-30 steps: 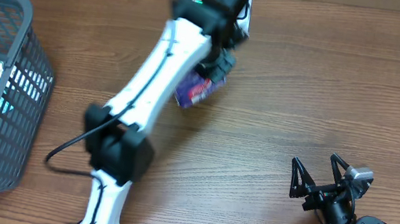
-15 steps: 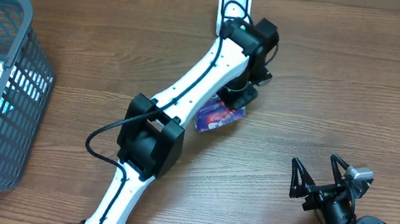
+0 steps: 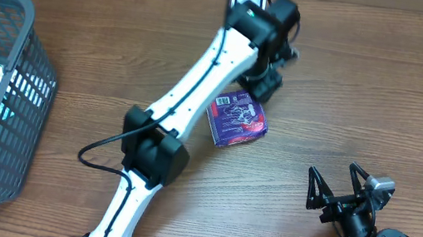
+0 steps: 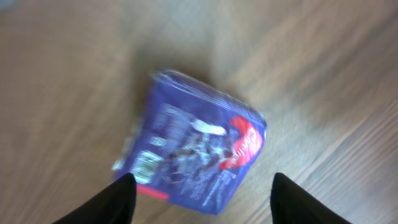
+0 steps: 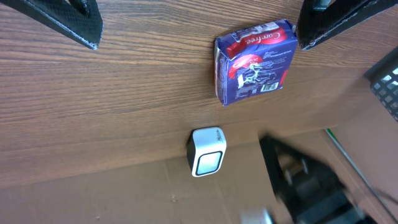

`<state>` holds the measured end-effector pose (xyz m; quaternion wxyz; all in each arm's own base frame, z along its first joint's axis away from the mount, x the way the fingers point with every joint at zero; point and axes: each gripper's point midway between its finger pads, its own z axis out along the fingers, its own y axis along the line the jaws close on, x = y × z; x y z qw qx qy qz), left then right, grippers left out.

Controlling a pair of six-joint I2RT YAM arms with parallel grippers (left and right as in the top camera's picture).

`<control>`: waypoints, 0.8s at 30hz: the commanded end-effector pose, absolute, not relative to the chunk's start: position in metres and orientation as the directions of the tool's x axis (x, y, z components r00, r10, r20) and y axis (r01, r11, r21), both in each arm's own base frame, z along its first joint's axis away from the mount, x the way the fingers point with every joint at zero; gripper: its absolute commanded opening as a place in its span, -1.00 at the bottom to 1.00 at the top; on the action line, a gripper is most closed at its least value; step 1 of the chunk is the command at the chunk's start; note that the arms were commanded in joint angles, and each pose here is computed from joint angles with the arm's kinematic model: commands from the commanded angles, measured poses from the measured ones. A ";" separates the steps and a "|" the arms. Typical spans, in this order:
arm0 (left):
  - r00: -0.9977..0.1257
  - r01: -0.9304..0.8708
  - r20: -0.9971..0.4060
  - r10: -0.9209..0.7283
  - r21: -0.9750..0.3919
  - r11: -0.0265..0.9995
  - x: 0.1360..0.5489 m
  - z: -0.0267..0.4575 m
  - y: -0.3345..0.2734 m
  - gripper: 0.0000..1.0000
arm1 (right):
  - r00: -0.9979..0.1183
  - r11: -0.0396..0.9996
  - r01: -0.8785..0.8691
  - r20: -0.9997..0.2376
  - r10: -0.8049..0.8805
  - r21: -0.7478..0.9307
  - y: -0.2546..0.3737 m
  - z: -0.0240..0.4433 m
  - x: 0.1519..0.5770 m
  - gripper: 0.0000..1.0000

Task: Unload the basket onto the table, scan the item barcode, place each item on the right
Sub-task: 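Carry the purple pack to the table center and release it, then move the left gripper back down into the basket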

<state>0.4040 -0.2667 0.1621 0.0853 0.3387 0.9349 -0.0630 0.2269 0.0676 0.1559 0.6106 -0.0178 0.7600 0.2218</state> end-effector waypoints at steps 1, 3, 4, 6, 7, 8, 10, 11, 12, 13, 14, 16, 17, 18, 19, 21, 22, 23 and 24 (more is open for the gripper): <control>-0.832 0.450 -0.408 0.376 -0.100 0.887 0.434 0.246 -0.231 0.12 | -0.258 0.900 -0.302 -0.935 0.241 0.315 0.069 0.158 0.225 1.00; -0.841 0.361 -0.472 0.263 -0.129 0.924 0.441 0.277 -0.209 0.10 | -0.258 0.900 -0.302 -0.936 0.241 0.315 0.069 0.158 0.225 1.00; -0.840 0.313 -0.503 0.203 -0.145 0.938 0.444 0.294 -0.194 0.08 | -0.258 0.900 -0.302 -0.935 0.241 0.315 0.069 0.158 0.225 1.00; -0.822 0.141 -0.568 0.021 -0.168 0.976 0.446 0.334 -0.138 0.01 | -0.258 0.900 -0.302 -0.935 0.241 0.315 0.069 0.158 0.225 1.00; -0.812 0.084 -0.583 -0.027 -0.162 0.983 0.444 0.344 -0.118 0.00 | -0.258 0.900 -0.302 -0.935 0.241 0.315 0.069 0.158 0.225 1.00; -0.803 0.026 -0.592 -0.071 -0.153 0.988 0.441 0.352 -0.097 -0.01 | -0.258 0.900 -0.302 -0.935 0.241 0.315 0.069 0.158 0.225 1.00; -0.775 -0.124 -0.607 -0.177 -0.128 0.984 0.429 0.366 -0.049 -0.03 | -0.258 0.900 -0.302 -0.935 0.241 0.315 0.069 0.158 0.225 1.00; -0.754 -0.183 -0.620 -0.218 -0.121 0.976 0.425 0.373 -0.029 -0.07 | -0.258 0.900 -0.302 -0.935 0.241 0.315 0.069 0.158 0.225 1.00; -0.739 -0.206 -0.629 -0.241 -0.129 0.970 0.420 0.380 -0.014 -0.07 | -0.258 0.900 -0.302 -0.935 0.241 0.315 0.069 0.158 0.225 1.00; -0.720 -0.232 -0.636 -0.276 -0.154 0.960 0.413 0.388 0.001 -0.07 | -0.258 0.900 -0.302 -0.935 0.241 0.315 0.069 0.158 0.225 1.00; -0.701 -0.255 -0.642 -0.311 -0.181 0.950 0.407 0.395 0.014 -0.07 | -0.258 0.900 -0.302 -0.935 0.241 0.315 0.069 0.158 0.225 1.00; -0.672 -0.286 -0.644 -0.366 -0.230 0.930 0.395 0.406 0.035 -0.07 | -0.258 0.900 -0.302 -0.935 0.241 0.315 0.069 0.158 0.225 1.00; -0.658 -0.307 -0.641 -0.395 -0.251 0.918 0.389 0.409 0.046 -0.07 | -0.258 0.900 -0.302 -0.935 0.241 0.315 0.069 0.158 0.225 1.00; -0.642 -0.341 -0.636 -0.429 -0.265 0.902 0.383 0.410 0.058 -0.07 | -0.258 0.900 -0.302 -0.935 0.241 0.315 0.069 0.158 0.225 1.00; -0.622 -0.388 -0.629 -0.467 -0.270 0.881 0.376 0.410 0.074 -0.08 | -0.258 0.900 -0.302 -0.935 0.241 0.315 0.069 0.158 0.225 1.00; -0.598 -0.466 -0.613 -0.516 -0.258 0.846 0.363 0.405 0.100 -0.07 | -0.258 0.900 -0.302 -0.935 0.241 0.315 0.069 0.158 0.225 1.00; -0.579 -0.525 -0.598 -0.554 -0.247 0.815 0.356 0.400 0.118 -0.07 | -0.258 0.900 -0.302 -0.935 0.241 0.315 0.069 0.158 0.225 1.00; -0.558 -0.578 -0.583 -0.590 -0.238 0.781 0.348 0.394 0.133 -0.04 | -0.258 0.900 -0.302 -0.935 0.241 0.315 0.069 0.158 0.225 1.00; -0.528 -0.640 -0.565 -0.634 -0.225 0.735 0.340 0.387 0.151 -0.03 | -0.258 0.900 -0.302 -0.935 0.241 0.315 0.069 0.158 0.225 1.00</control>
